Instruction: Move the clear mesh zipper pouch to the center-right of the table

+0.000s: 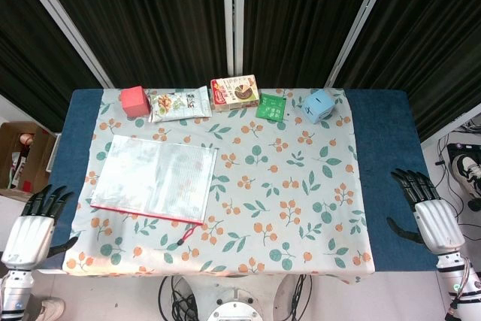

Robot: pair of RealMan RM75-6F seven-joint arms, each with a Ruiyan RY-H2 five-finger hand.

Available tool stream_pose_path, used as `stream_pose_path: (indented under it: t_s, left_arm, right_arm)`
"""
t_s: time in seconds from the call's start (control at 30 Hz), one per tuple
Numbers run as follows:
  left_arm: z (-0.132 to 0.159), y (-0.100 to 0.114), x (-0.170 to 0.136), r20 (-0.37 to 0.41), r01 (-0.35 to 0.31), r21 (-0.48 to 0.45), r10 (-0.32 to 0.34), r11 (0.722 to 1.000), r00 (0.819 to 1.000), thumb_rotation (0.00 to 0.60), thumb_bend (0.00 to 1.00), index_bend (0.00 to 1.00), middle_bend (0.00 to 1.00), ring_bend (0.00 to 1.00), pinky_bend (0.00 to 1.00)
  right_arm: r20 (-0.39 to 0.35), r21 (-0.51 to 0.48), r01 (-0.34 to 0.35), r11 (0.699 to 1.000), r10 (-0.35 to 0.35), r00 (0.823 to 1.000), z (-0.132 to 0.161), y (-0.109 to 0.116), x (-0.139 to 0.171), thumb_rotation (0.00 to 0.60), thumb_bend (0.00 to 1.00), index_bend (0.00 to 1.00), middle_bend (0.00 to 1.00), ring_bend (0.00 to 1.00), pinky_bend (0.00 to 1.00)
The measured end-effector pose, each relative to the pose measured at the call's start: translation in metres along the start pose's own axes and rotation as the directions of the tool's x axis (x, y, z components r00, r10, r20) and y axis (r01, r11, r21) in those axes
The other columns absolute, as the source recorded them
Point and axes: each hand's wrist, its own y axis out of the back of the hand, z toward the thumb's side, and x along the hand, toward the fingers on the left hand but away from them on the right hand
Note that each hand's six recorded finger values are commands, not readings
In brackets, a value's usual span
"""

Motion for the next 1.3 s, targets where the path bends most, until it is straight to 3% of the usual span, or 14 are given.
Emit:
stream_pose_path:
  t_s: [0.13,0.23,0.37,0.53,0.6,0.67,0.77,0.87,1.07,1.3]
  left_arm:
    - [0.033,-0.003,0.014,0.138,0.009,0.002,-0.009,1.000,0.990,0.600,0.07,0.25,0.28,0.24,0.38]
    - [0.067,-0.008,0.025,0.277,0.019,0.008,-0.021,1.000,0.961,0.600,0.08,0.27,0.35,0.33,0.50]
    - [0.121,-0.020,0.036,0.473,0.026,0.042,-0.043,0.999,0.880,0.600,0.09,0.30,0.43,0.42,0.60]
    - [0.164,-0.044,0.043,0.600,0.039,0.140,-0.116,0.989,0.792,0.600,0.09,0.30,0.45,0.45,0.63]
    - [0.181,-0.056,0.046,0.637,0.034,0.188,-0.148,0.982,0.757,0.600,0.09,0.30,0.46,0.46,0.63]
    - [0.194,-0.067,0.049,0.657,0.024,0.222,-0.168,0.975,0.735,0.600,0.09,0.33,0.45,0.42,0.54]
    - [0.197,-0.081,0.055,0.654,0.004,0.281,-0.195,0.960,0.731,0.600,0.09,0.37,0.39,0.30,0.33]
    - [0.201,-0.091,0.058,0.647,-0.018,0.321,-0.205,0.947,0.734,0.600,0.11,0.40,0.33,0.24,0.25]
    - [0.196,-0.109,0.063,0.625,-0.033,0.379,-0.230,0.925,0.746,0.600,0.16,0.40,0.25,0.19,0.21]
    - [0.196,-0.115,0.066,0.633,-0.063,0.405,-0.230,0.912,0.739,0.600,0.16,0.45,0.19,0.14,0.19]
  right_arm:
    - [-0.030,0.006,0.009,1.000,-0.009,1.000,0.007,0.006,0.000,0.600,0.20,0.00,0.05,0.00,0.00]
    - [-0.048,0.008,0.010,1.000,-0.010,0.999,0.013,0.007,-0.001,0.600,0.20,0.00,0.05,0.00,0.00]
    - [-0.066,0.013,0.009,1.000,-0.008,0.998,0.018,0.008,-0.001,0.600,0.20,0.00,0.05,0.00,0.00]
    - [-0.073,0.017,0.007,1.000,-0.005,0.997,0.022,0.008,0.000,0.600,0.20,0.00,0.05,0.00,0.00]
    - [-0.071,0.015,0.007,1.000,-0.006,0.997,0.022,0.008,0.001,0.600,0.20,0.00,0.05,0.00,0.00]
    - [-0.067,0.012,0.003,1.000,-0.003,0.998,0.021,0.007,0.001,0.600,0.20,0.00,0.05,0.00,0.00]
    - [-0.065,0.010,0.000,1.000,0.001,0.998,0.020,0.005,0.002,0.600,0.20,0.00,0.05,0.00,0.00]
    - [-0.062,0.005,-0.002,1.000,0.002,0.998,0.018,0.004,0.003,0.600,0.20,0.00,0.05,0.00,0.00]
    - [-0.061,0.001,0.002,1.000,-0.002,0.998,0.018,0.002,0.003,0.600,0.20,0.00,0.05,0.00,0.00]
    - [-0.055,-0.008,0.002,1.000,-0.002,0.998,0.017,-0.001,0.003,0.600,0.20,0.00,0.05,0.00,0.00]
